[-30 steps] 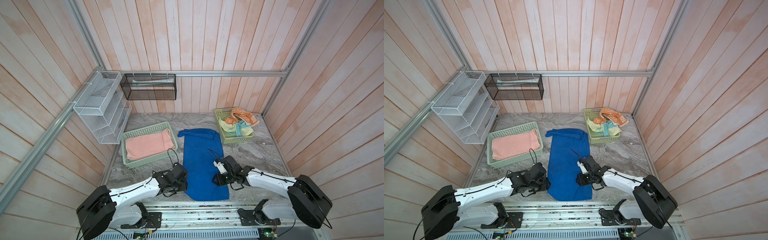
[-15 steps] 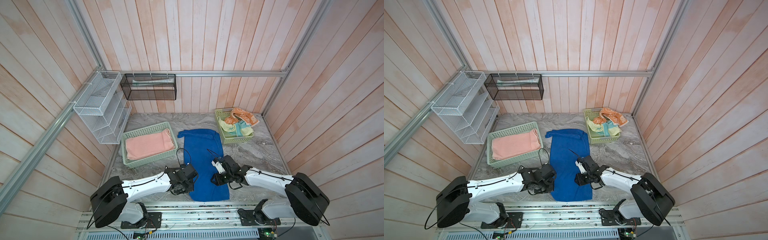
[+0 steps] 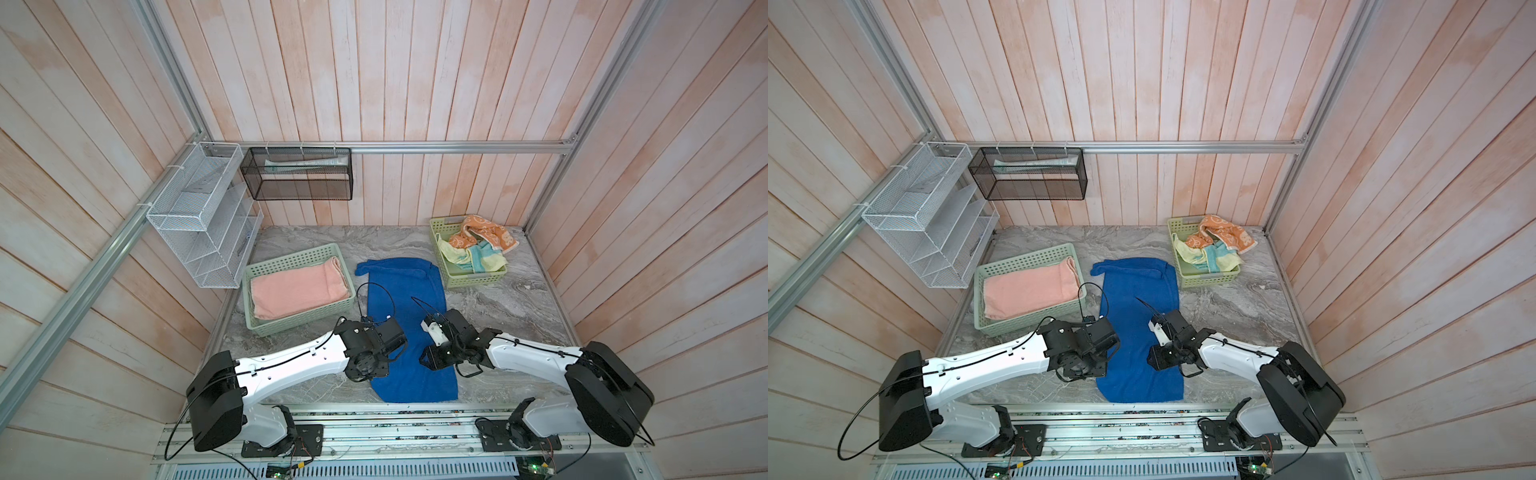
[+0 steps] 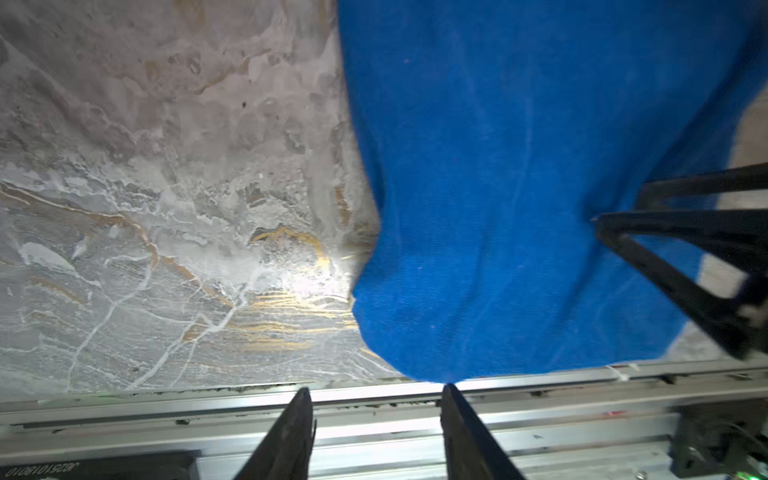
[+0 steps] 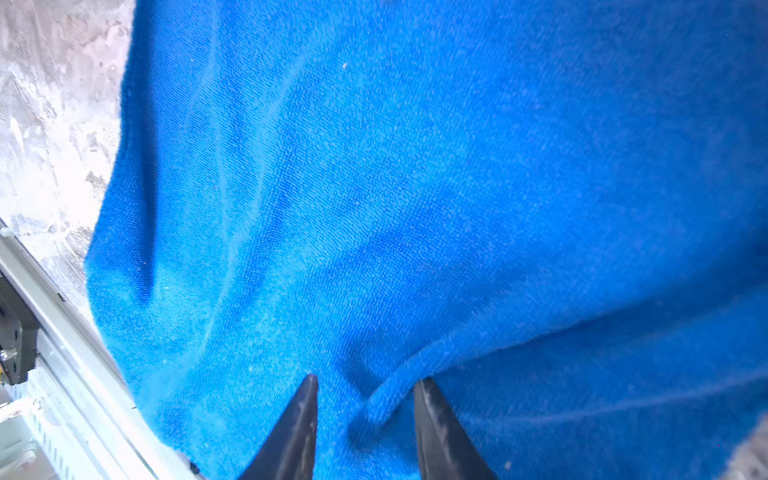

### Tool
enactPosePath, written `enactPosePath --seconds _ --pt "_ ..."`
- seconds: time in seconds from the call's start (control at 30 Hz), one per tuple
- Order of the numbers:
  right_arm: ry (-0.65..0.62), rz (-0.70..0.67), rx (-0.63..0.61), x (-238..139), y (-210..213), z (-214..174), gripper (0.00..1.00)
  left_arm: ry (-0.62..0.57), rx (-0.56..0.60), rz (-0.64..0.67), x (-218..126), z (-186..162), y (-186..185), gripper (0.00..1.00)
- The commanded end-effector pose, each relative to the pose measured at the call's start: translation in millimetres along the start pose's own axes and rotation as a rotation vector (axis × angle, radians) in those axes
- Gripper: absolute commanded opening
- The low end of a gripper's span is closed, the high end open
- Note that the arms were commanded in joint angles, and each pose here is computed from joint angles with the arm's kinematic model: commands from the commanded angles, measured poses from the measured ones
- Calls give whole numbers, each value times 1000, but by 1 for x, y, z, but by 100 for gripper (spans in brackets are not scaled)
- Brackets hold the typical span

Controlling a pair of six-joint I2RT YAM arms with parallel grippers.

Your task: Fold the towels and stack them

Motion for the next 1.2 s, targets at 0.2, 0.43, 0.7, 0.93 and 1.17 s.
enactPosePath --seconds 0.2,0.43,0.7,0.93,1.17 --pt "161 -48 15 12 -12 -40 40 149 -66 -230 47 -28 -8 45" --pt "179 -51 7 14 -11 -42 40 155 -102 -270 61 -31 -9 40" --pt "173 -33 -9 17 -7 -41 40 129 -85 -95 64 -28 7 3" --pt "115 -20 -63 11 -2 -33 40 106 -5 288 12 -13 12 0" --pt "115 -12 -69 17 -3 -36 40 126 75 489 -3 -11 -15 35"
Point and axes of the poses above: each gripper's point midway between its finger pads, its own x axis out along the fingers, its own y axis along the line the jaws close on, z = x × y, the point moved 2 cm from there along -x, back along the fingers, and after that the axes turned 8 degrees about -x, right-handed, at the moved point
